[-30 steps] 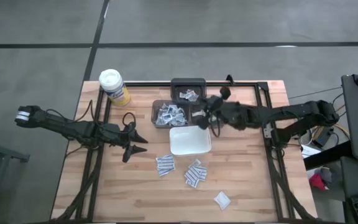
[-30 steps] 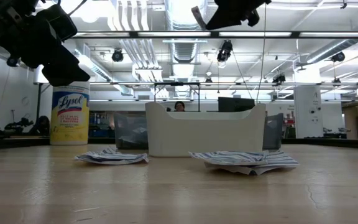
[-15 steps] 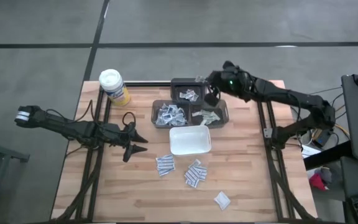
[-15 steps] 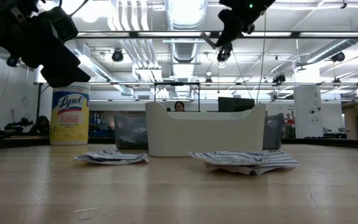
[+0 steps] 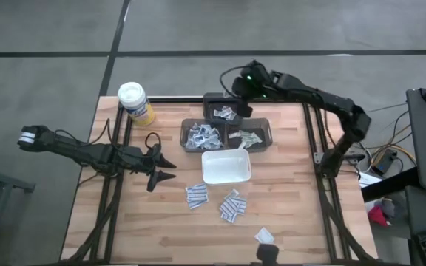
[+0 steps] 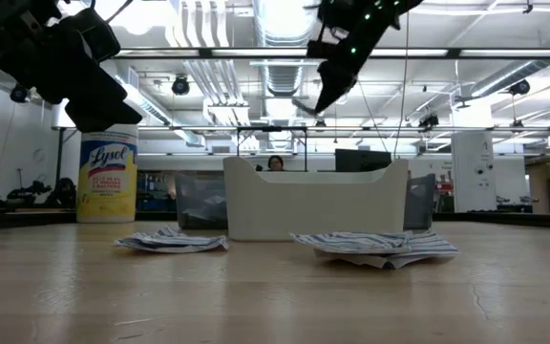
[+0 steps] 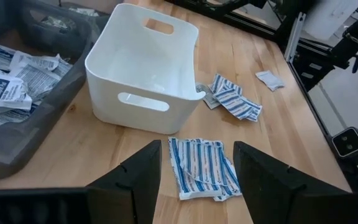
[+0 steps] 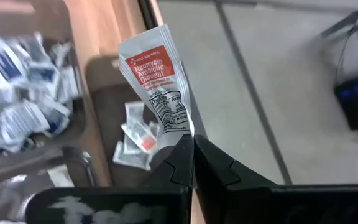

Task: Pick & Place First Aid Supplies
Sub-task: Put the ointment pack into the top black bin

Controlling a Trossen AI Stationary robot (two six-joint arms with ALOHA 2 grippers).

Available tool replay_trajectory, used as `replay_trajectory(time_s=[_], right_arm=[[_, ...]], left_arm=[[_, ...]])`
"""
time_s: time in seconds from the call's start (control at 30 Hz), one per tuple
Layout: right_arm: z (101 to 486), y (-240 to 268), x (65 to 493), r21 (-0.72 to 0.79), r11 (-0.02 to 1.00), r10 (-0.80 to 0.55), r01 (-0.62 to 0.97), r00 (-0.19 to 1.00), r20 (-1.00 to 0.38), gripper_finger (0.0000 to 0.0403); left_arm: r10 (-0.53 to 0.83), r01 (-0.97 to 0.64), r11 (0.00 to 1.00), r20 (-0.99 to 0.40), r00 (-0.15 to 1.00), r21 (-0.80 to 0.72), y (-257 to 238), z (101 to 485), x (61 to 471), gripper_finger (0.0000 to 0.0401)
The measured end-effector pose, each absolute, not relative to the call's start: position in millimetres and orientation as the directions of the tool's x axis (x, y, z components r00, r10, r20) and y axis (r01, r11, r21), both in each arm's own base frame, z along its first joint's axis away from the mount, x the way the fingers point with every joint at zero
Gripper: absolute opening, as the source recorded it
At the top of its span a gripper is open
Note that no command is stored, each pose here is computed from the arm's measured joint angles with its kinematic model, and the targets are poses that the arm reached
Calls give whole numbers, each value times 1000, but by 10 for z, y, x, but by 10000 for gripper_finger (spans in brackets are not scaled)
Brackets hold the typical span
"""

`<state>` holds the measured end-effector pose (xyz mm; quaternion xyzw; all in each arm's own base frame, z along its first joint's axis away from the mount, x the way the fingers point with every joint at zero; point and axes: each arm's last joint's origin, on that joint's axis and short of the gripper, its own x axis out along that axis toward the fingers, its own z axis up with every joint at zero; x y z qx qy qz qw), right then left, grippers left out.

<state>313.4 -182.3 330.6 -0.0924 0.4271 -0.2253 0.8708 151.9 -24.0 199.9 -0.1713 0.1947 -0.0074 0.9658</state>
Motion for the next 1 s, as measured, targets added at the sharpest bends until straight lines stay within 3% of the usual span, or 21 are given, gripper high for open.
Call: replay_trajectory(time_s=[0.47,0.7,1.0], right_arm=[[3063,-2463,3469,-150,955,-248,255,411,-877,8],[2736,-2688,3685,-13,973,-94,232,343,-934,8],[2358,-2885,3820,36,966,-33,255,260,-965,8]], left_arm=[[-43,-92,937,-373,927,-338,-229,1998,1519,197],[-41,-95,936,-372,927,-339,-228,1999,1519,197],[-34,-104,933,-372,927,-345,-226,1998,1519,197]])
